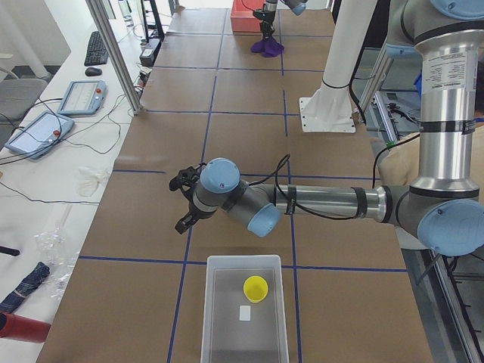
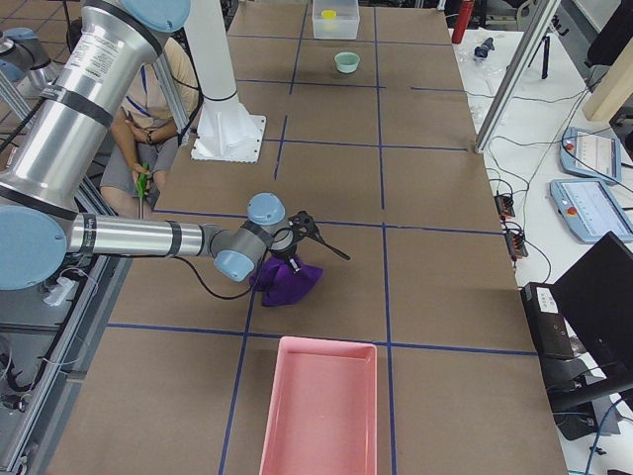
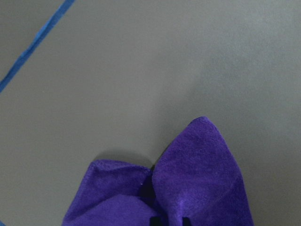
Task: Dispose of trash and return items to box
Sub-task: 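Grasp the purple cloth with the right gripper and lift it, then drop the purple cloth into the pink box while the left gripper nears the bowl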
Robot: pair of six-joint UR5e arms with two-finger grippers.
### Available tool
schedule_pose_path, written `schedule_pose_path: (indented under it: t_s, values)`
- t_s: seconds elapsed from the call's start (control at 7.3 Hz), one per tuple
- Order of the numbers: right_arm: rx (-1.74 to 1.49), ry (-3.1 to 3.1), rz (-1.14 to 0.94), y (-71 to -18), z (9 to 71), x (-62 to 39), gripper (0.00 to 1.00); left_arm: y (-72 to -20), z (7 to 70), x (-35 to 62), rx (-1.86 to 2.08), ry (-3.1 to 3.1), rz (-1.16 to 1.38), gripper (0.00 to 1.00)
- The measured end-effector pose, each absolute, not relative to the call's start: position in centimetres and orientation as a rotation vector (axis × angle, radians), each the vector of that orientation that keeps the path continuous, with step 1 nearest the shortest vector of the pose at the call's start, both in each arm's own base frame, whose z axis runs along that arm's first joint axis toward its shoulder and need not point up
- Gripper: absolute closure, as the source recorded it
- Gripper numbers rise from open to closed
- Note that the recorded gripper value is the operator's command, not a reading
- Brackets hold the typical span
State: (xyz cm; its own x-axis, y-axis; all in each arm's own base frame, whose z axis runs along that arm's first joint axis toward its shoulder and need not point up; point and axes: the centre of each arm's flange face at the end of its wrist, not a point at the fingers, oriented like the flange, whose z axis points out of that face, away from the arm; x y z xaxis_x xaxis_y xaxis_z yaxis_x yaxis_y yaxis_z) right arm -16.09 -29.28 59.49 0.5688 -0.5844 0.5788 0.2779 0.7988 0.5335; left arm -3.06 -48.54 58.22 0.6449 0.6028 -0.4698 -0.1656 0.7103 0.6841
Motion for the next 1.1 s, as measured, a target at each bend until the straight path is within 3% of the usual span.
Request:
schedule_pose_path:
  t_s: [0.41,0.96,1.1]
  values:
    - [0.457,-0.733,-0.596,-33.2,56.2,-10.1,1.00,-48.5,58.2,-3.1,0.637,0.750,0.467,0.00]
    - [0.458,-0.529,-0.811,-43.5,53.9,11.0,1.00,-48.4,54.0,-3.2,0.593,0.746,0.443,0.00]
    - [0.438,-0.503,-0.852,-44.7,55.5,15.3,0.93,-48.6,53.2,-3.1,0.590,0.748,0.433,0.00]
